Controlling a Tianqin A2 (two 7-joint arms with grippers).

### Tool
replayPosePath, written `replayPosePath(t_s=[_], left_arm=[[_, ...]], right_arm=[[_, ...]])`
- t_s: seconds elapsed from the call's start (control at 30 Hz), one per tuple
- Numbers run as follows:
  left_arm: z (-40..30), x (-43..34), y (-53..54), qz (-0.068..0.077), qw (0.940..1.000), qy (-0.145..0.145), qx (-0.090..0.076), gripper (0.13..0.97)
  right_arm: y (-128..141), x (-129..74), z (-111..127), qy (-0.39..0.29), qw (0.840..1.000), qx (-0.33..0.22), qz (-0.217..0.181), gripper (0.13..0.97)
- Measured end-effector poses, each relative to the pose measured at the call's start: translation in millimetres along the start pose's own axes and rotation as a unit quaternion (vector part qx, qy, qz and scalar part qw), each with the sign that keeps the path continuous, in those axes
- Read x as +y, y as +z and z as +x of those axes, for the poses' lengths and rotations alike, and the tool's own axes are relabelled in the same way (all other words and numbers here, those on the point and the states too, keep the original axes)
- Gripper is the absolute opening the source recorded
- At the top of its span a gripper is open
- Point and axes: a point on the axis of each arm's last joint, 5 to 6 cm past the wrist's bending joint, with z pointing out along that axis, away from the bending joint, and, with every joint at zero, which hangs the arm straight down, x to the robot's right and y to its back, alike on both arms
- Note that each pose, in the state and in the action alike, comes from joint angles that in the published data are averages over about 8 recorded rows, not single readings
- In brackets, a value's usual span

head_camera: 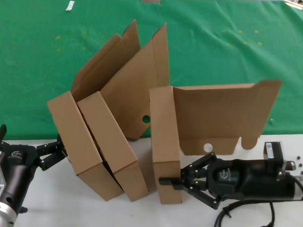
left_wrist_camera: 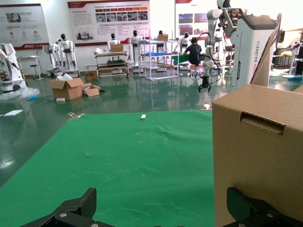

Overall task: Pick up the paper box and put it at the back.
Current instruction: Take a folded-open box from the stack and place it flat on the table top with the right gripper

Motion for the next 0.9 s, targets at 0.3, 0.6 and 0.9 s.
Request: replayPosePath(t_s=[0.3,0.6,0.9], left_arm=[[0.0,0.0,0.0,0.000,1.0000,0.000,0.000,0.966],[0.0,0.0,0.0,0.000,1.0000,0.000,0.000,0.966],[0.0,0.0,0.0,0.000,1.0000,0.000,0.000,0.966]], right_arm=[[-27,-27,12,-0.035,0.999,0.010,-0.001,0.156],[-91,-104,47,-0.103,0.989,0.081,-0.065,0.154],[-137,-170,99,-0.157,0.952,0.156,-0.211,0.153]])
